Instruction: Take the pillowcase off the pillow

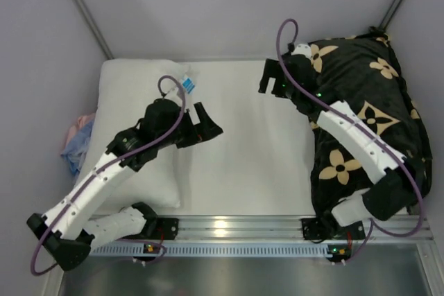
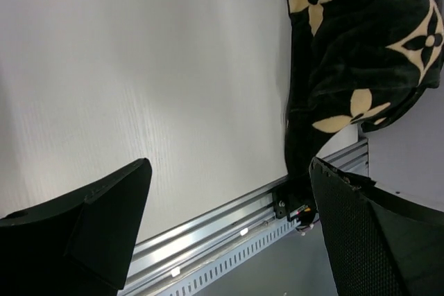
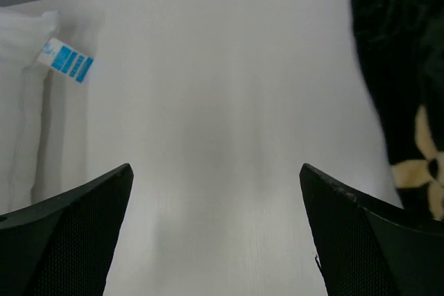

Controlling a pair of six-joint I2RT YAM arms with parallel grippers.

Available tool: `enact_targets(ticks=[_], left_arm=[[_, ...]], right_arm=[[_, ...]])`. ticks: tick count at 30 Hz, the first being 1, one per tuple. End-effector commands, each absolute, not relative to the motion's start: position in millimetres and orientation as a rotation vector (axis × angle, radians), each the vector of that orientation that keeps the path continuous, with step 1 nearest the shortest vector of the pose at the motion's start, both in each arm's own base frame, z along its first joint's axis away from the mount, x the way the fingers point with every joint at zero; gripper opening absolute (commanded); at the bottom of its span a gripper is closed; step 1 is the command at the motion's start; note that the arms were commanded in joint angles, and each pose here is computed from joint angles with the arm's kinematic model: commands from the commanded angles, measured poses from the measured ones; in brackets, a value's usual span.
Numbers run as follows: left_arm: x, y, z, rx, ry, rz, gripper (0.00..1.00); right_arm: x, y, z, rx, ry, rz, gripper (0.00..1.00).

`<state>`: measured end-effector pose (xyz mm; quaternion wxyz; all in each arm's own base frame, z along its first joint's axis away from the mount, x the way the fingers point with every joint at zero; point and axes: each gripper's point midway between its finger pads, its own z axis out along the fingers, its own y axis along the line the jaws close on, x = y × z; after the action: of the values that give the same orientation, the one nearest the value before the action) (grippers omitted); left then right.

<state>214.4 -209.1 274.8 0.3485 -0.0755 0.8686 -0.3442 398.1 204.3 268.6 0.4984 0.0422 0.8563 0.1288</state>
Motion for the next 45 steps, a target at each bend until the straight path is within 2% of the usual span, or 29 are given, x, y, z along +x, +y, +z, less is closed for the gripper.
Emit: enact_targets(ticks=[1,6,10,13,18,20,21,23,24,27,29,30,31,32,38,40,41,43,44,45], left_arm=[[232.5,-259.7,297.9,-0.036,2.182,-1.007,0.99],[230.0,-360.0,286.9,0.243,2.163,-1.121,0.99],[218.3,-428.4,275.2,0.461,2.020,-1.220,0.99],[207.6,-458.7,257.0,0.564,1.935,-1.280,0.99],[220.7,-507.3,218.8,0.622,1.827,-1.360,0.99],[225.8,-525.8,217.3,0.648,1.805,-1.357,0.99],[229.1,-534.7,194.2,0.680,1.832,-1.325,0.99],[232.5,-551.9,195.8,0.702,1.799,-1.326,0.99],[234.9,-558.7,176.8,0.713,1.831,-1.313,0.99],[245.3,-574.8,181.4,0.708,1.795,-1.309,0.99],[252.7,-585.6,161.7,0.713,1.823,-1.281,0.99],[260.0,-596.5,179.7,0.704,1.782,-1.289,0.99],[264.3,-601.9,151.3,0.712,1.851,-1.254,0.99],[267.6,-608.2,148.1,0.703,1.867,-1.255,0.99],[265.8,-641.6,138.6,0.679,1.890,-1.382,0.99],[267.3,-640.3,132.1,0.673,1.917,-1.367,0.90],[267.1,-635.5,125.0,0.673,1.960,-1.341,0.80],[278.5,-621.2,117.4,0.615,2.037,-1.280,0.04],[284.3,-607.8,102.2,0.527,2.129,-1.230,0.00],[285.7,-594.2,110.7,0.495,2.167,-1.221,0.00]], right_arm=[[366.4,126.5,263.2,0.207,2.137,0.079,0.99],[315.4,69.5,309.3,0.335,2.030,0.106,0.99],[273.0,48.4,359.8,0.371,1.874,0.214,1.00],[241.1,30.5,388.6,0.419,1.799,0.218,0.99],[206.6,17.6,401.9,0.417,1.760,0.222,1.00],[201.4,15.7,401.9,0.414,1.749,0.224,1.00],[197.7,15.3,402.3,0.411,1.740,0.233,1.00],[194.9,16.3,400.0,0.396,1.745,0.238,0.99],[195.6,17.6,397.1,0.389,1.754,0.238,0.99],[195.3,20.1,390.2,0.368,1.773,0.240,0.99],[194.8,20.0,388.0,0.362,1.778,0.237,0.99],[194.9,20.5,388.3,0.357,1.777,0.238,0.99],[194.7,20.6,387.9,0.354,1.780,0.236,0.99],[195.0,19.6,388.2,0.351,1.779,0.228,0.99],[190.5,15.1,393.7,0.339,1.759,0.208,0.99],[188.3,12.2,396.6,0.342,1.748,0.198,0.99],[187.0,10.8,397.9,0.341,1.743,0.193,0.99],[184.9,7.8,401.1,0.349,1.732,0.185,0.99],[185.1,7.9,401.5,0.348,1.732,0.183,1.00],[185.5,7.6,402.1,0.348,1.731,0.182,0.99]])
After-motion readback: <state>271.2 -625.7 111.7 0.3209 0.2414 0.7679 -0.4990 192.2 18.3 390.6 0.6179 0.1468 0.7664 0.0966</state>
